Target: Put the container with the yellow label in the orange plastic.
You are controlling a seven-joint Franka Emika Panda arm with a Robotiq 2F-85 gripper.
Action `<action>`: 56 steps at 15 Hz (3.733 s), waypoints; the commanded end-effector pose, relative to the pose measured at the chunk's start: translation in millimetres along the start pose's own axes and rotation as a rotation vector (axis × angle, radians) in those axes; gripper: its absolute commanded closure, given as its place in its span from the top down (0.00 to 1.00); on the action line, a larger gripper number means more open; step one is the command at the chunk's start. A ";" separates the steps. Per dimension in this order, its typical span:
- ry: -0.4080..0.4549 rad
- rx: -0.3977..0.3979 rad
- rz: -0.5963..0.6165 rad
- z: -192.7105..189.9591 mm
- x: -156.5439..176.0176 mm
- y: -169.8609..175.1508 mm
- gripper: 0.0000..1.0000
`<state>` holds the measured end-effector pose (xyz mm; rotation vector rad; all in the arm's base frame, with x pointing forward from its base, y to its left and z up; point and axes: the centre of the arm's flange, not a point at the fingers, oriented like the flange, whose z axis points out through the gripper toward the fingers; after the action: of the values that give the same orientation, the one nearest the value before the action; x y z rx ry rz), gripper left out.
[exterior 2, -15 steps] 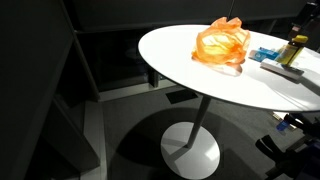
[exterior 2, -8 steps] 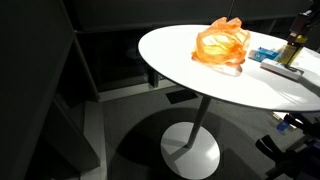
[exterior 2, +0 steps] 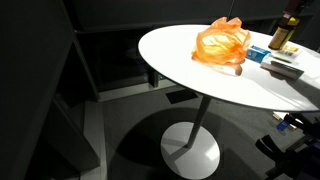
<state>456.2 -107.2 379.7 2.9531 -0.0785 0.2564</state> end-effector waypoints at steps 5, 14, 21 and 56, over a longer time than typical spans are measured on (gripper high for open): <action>0.062 0.034 -0.056 -52.3 46.6 -41.3 0.20; 0.118 0.110 -0.099 -68.4 56.2 -87.5 0.45; 0.117 0.123 -0.119 -56.4 50.9 -93.4 0.20; 0.035 0.200 -0.171 -65.4 45.9 -102.8 1.00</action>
<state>505.0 11.2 410.6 3.1124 0.2359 0.3439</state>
